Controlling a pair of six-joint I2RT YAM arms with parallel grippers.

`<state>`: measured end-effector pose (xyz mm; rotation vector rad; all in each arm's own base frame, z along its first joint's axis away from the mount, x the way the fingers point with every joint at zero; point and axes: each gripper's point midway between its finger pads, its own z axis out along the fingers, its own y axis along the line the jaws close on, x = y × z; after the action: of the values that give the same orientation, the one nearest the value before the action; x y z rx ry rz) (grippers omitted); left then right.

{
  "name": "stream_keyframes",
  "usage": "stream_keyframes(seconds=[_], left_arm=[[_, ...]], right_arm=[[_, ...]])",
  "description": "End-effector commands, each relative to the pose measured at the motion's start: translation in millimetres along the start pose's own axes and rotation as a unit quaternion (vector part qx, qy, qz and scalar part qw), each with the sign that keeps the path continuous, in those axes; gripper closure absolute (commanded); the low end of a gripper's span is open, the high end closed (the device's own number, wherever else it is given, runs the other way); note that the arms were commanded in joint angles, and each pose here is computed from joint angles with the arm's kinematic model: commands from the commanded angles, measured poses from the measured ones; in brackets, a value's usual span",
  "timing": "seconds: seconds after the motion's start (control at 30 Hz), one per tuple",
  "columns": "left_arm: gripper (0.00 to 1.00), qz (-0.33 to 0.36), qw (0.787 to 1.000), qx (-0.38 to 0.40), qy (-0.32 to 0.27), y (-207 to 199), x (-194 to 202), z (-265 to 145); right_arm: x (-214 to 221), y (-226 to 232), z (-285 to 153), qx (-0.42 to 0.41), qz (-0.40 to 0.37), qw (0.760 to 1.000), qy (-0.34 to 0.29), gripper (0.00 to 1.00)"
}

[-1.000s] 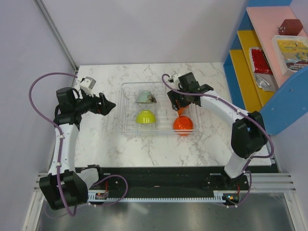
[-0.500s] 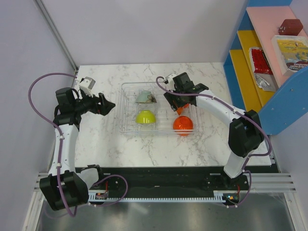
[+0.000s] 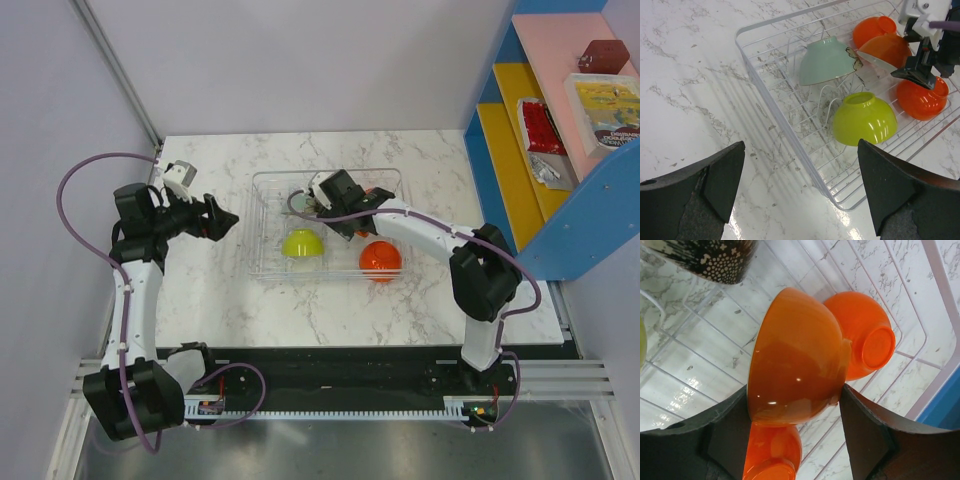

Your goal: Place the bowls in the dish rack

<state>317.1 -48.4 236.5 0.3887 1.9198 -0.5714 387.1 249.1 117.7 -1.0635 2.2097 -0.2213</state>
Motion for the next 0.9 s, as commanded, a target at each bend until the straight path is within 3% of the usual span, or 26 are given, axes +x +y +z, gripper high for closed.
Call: stream_keyframes(seconds=[0.0, 0.43, 0.53, 0.6, 0.67, 0.87], left_arm=[[0.00, 0.010, 1.000, 0.007, -0.018, -5, -8, -5], [0.00, 0.019, 1.000, 0.002, -0.024, -6, -12, -8], [0.00, 0.021, 0.999, 0.001, -0.026, -6, -13, -8], [0.00, 0.020, 0.999, 0.001, -0.026, -6, -13, -8], [0.00, 0.020, 0.999, -0.002, -0.026, -5, -12, -9], [0.00, 0.021, 0.999, -0.004, -0.027, -5, -14, -9]], right_arm=[[10, 2, 10, 0.050, -0.061, 0.996, 0.033, 1.00], [29, 42, 8, 0.088, -0.188, 0.976, 0.064, 1.00], [33, 55, 6, 0.083, -0.210, 0.972, 0.067, 0.85], [34, 64, 6, 0.076, -0.223, 0.970, 0.067, 0.66], [34, 70, 7, 0.070, -0.226, 0.969, 0.066, 0.54], [24, 83, 5, 0.043, -0.222, 0.973, 0.047, 0.30]])
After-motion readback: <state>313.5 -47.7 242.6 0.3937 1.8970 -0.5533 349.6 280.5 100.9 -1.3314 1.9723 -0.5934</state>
